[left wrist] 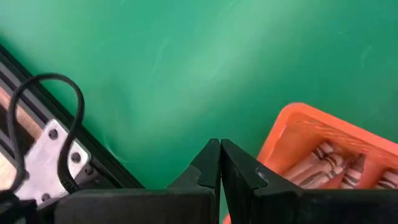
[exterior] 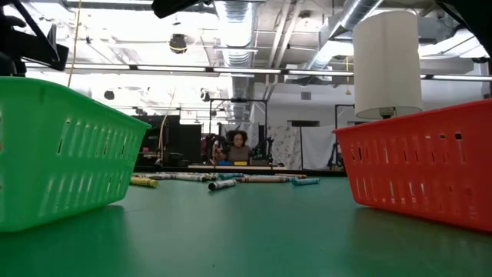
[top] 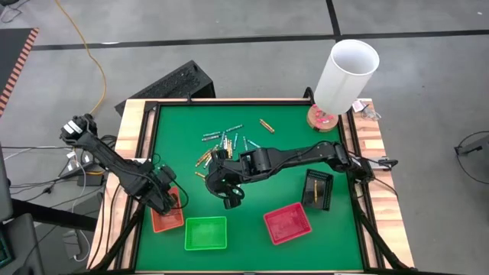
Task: Sort crayons
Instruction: Adjust the orange bin on the table, then put the brown crayon into the orange bin
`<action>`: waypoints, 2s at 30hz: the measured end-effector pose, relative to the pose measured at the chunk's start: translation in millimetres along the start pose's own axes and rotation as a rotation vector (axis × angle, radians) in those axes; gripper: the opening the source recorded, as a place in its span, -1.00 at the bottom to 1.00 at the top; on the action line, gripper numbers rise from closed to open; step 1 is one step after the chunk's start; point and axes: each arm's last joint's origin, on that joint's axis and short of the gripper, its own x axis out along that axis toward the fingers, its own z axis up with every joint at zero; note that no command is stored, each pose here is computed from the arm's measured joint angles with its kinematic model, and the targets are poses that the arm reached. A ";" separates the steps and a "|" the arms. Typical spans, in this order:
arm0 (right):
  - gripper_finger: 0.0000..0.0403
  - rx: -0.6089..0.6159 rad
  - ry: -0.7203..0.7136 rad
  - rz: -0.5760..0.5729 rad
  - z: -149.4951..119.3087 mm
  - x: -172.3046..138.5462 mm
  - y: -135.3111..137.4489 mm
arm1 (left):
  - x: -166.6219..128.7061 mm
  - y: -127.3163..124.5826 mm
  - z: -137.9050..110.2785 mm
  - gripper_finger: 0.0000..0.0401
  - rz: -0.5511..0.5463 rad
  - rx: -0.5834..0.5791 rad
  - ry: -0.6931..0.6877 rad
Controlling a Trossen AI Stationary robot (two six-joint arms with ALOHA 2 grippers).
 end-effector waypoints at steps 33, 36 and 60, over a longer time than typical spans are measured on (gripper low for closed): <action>-0.67 0.335 0.240 -0.225 -51.2 -31.9 -107.9 | -45.5 38.2 78.4 -1.00 -0.255 -0.081 -0.680; -0.67 0.333 0.272 -0.240 -54.4 -42.0 -109.3 | -28.1 44.5 92.0 -1.00 -0.249 -0.116 -0.667; -0.67 0.333 0.322 -0.263 -60.6 -85.2 -110.9 | 73.7 49.8 168.7 -0.28 -0.150 0.105 -0.469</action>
